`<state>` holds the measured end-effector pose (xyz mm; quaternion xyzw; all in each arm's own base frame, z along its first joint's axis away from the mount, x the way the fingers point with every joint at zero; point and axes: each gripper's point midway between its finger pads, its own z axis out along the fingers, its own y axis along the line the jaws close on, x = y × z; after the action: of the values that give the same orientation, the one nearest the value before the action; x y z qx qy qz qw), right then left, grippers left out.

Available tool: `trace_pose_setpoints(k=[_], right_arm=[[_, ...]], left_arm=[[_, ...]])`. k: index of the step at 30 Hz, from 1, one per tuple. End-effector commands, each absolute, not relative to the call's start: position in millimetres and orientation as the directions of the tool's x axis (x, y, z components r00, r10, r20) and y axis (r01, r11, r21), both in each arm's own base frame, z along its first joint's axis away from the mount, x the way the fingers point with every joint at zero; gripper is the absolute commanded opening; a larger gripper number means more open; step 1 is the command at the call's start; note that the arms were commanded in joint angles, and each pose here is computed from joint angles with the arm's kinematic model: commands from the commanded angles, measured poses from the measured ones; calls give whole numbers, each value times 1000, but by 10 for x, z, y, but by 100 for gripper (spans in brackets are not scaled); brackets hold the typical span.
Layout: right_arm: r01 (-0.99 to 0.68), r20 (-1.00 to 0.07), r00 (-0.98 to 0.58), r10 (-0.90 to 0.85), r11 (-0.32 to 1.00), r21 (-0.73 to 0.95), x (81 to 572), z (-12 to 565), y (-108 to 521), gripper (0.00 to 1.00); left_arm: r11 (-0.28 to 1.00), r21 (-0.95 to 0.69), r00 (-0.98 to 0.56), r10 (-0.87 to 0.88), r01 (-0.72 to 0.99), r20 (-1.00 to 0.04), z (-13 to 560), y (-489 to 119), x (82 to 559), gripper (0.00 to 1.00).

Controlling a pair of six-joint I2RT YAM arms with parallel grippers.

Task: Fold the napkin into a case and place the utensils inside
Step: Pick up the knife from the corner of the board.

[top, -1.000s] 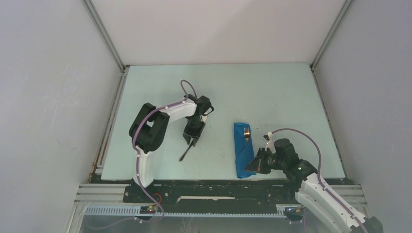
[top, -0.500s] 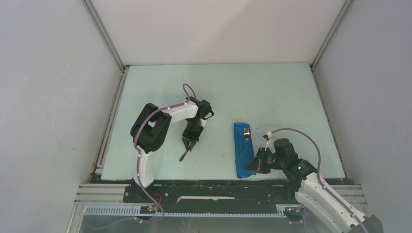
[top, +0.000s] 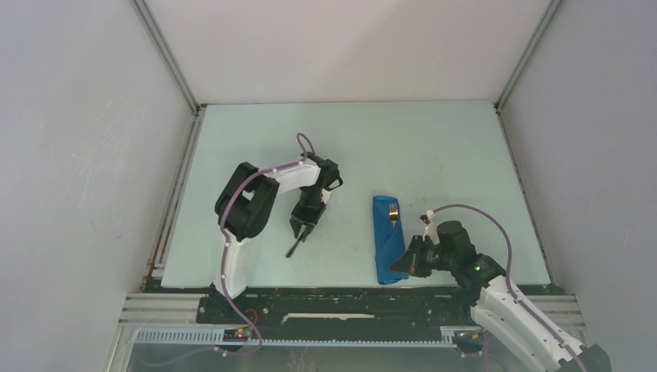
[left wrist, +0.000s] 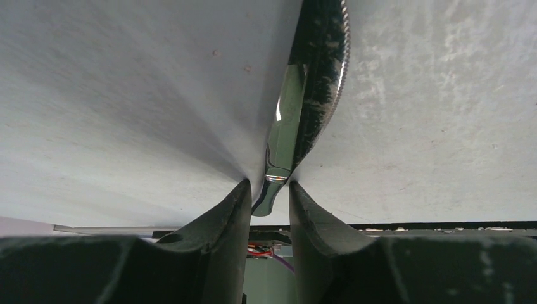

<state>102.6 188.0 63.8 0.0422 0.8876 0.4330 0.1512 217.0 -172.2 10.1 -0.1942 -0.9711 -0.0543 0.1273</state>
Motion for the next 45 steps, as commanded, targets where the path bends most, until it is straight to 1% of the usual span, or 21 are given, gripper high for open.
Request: trace_pose_setpoints(k=[1,11,13,19,22,25,29,34,39,40,41,43,44,45], right_arm=[[-105,-285,-936,208,607,788,1115,817,1921,0],[-102,-280,-938,206,607,788,1109,801,1923,0],[-103,-280,-938,204,608,788,1104,790,1923,0],[-101,-277,-938,206,604,791,1113,794,1932,0],[-103,-278,-939,205,601,792,1113,796,1937,0],[-102,-276,-939,205,600,793,1115,799,1941,0],[-101,-277,-938,209,599,795,1112,808,1938,0],[-101,-279,-936,214,597,796,1107,820,1934,0],[-105,-282,-935,217,590,801,1124,841,1950,0],[-105,-281,-935,216,590,801,1122,838,1951,0],[-103,-280,-935,217,590,801,1121,837,1951,0],[-102,-280,-935,217,592,799,1119,831,1946,0],[-101,-280,-936,215,595,797,1117,826,1944,0],[-100,-280,-935,217,598,795,1118,817,1938,0]], left_arm=[[911,98,-913,390,402,122,-261,-1865,2569,36],[914,72,-916,392,398,84,-211,-1995,2669,39],[916,75,-919,390,394,64,-173,-2013,2707,39],[928,77,-930,368,365,-23,-56,-2023,2764,48],[926,61,-927,375,372,-31,-72,-2017,2740,48],[923,34,-923,385,384,-31,-84,-2066,2728,44],[919,25,-920,393,393,1,-154,-2051,2660,40],[909,71,-911,408,412,55,-211,-1910,2553,36],[902,78,-904,419,425,80,-244,-1863,2497,30],[901,81,-903,420,427,84,-251,-1857,2495,28],[900,85,-903,421,428,86,-256,-1851,2497,22],[896,110,-903,423,429,76,-256,-1831,2526,6],[895,120,-903,426,430,60,-235,-1837,2553,1],[894,126,-903,428,429,42,-208,-1847,2581,0]])
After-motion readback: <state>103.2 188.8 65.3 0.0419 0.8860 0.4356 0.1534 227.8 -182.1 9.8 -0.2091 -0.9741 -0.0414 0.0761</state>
